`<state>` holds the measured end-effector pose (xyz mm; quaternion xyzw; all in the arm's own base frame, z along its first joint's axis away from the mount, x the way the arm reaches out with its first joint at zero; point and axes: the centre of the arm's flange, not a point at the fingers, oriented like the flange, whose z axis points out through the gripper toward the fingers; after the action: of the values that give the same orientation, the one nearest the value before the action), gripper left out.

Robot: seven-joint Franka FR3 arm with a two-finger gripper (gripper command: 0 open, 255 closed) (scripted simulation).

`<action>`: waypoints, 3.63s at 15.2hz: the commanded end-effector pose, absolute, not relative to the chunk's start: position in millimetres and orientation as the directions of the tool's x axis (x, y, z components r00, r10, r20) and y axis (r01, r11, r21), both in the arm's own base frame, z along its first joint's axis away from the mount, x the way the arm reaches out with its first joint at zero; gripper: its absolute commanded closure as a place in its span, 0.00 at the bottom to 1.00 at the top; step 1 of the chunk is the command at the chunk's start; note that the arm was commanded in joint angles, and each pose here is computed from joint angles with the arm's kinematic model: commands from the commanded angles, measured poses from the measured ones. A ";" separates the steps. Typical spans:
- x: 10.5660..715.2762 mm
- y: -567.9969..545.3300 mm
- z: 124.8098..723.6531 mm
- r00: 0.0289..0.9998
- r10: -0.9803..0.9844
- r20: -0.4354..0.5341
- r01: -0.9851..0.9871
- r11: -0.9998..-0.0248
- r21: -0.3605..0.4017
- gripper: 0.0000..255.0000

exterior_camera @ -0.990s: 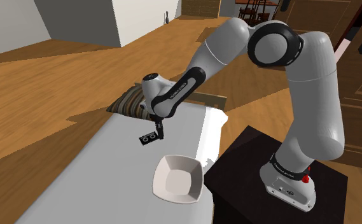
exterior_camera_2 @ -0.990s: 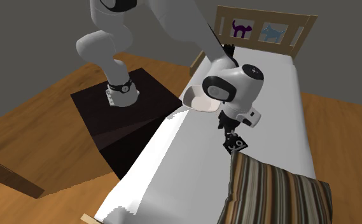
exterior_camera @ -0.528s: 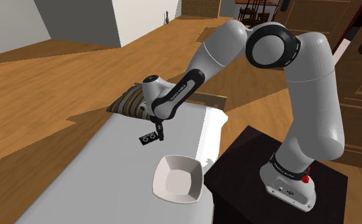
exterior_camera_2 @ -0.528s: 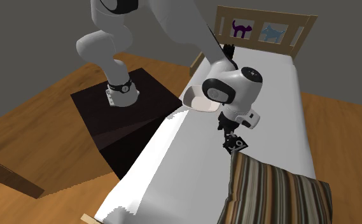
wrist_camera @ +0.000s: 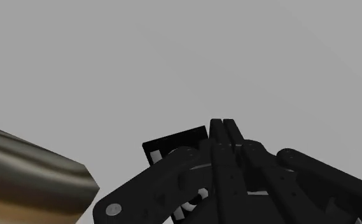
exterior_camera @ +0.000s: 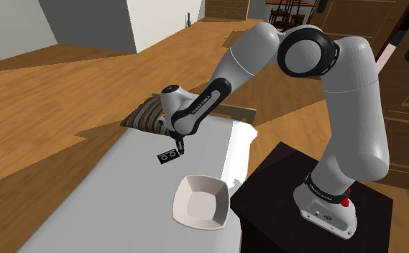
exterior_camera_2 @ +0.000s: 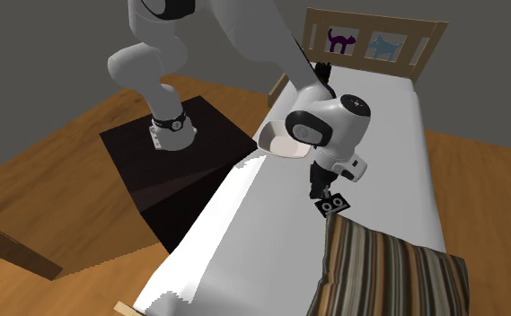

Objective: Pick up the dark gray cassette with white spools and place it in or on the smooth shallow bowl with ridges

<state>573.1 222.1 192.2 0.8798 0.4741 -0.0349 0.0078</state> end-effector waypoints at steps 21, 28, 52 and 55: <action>615.3 253.2 156.8 0.272 0.962 0.001 0.962 -0.272 0.000 0.00; 615.0 253.1 157.4 0.272 0.962 0.001 0.962 -0.272 0.000 1.00; 615.3 253.2 246.5 0.272 0.962 0.001 0.962 -0.272 0.000 1.00; 615.3 253.2 262.4 0.272 0.962 0.001 0.962 -0.272 0.000 1.00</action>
<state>615.4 253.5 255.4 0.7975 0.6033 0.0007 -0.0005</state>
